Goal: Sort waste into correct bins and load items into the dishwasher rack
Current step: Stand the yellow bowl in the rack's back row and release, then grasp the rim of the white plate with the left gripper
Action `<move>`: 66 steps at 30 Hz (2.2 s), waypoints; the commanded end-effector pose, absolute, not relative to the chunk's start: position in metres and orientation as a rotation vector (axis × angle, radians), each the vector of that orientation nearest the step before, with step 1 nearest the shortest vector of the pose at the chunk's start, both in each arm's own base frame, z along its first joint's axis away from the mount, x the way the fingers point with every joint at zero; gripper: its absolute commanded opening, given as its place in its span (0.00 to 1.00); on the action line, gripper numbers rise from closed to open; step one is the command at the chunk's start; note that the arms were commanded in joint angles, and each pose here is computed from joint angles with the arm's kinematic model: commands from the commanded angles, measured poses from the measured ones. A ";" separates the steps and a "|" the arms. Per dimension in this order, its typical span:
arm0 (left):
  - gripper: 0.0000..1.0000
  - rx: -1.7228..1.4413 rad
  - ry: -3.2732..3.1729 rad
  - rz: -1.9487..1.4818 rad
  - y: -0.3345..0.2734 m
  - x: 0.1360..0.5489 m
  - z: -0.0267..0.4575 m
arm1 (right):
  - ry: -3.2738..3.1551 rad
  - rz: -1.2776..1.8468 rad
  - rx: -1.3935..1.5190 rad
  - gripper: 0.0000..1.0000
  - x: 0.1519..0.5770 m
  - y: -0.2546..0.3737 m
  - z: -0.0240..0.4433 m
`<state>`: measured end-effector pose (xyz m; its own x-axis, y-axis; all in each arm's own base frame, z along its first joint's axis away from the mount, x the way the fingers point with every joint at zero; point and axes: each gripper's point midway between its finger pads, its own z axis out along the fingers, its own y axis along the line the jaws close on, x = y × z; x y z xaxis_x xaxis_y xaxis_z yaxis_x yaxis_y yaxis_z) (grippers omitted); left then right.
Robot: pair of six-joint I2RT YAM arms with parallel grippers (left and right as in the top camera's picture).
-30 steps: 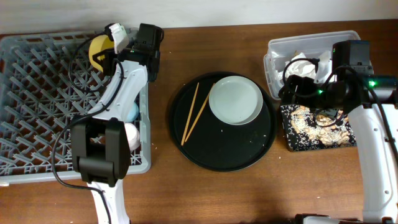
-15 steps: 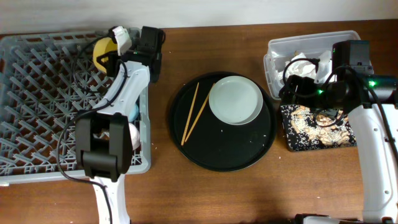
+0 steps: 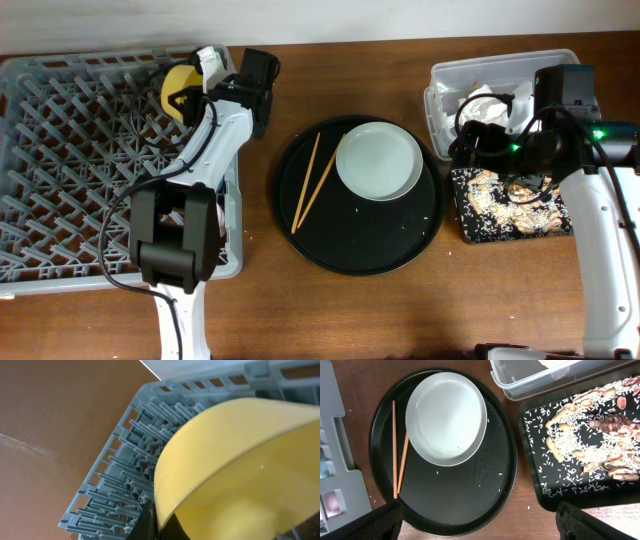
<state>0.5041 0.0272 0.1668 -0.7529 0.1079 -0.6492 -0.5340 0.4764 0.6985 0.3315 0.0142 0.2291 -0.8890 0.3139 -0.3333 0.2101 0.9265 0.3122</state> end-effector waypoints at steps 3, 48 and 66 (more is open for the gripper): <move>0.33 -0.203 2.320 1.058 -0.013 0.505 0.129 | 2.689 0.348 0.374 0.99 0.333 0.010 0.234; 0.56 0.433 2.921 -0.456 -0.296 0.443 0.061 | 2.686 0.349 0.374 0.99 0.334 0.010 0.234; 0.29 0.200 3.023 -0.158 -0.278 0.434 0.020 | 2.705 0.349 0.380 0.98 0.329 0.010 0.232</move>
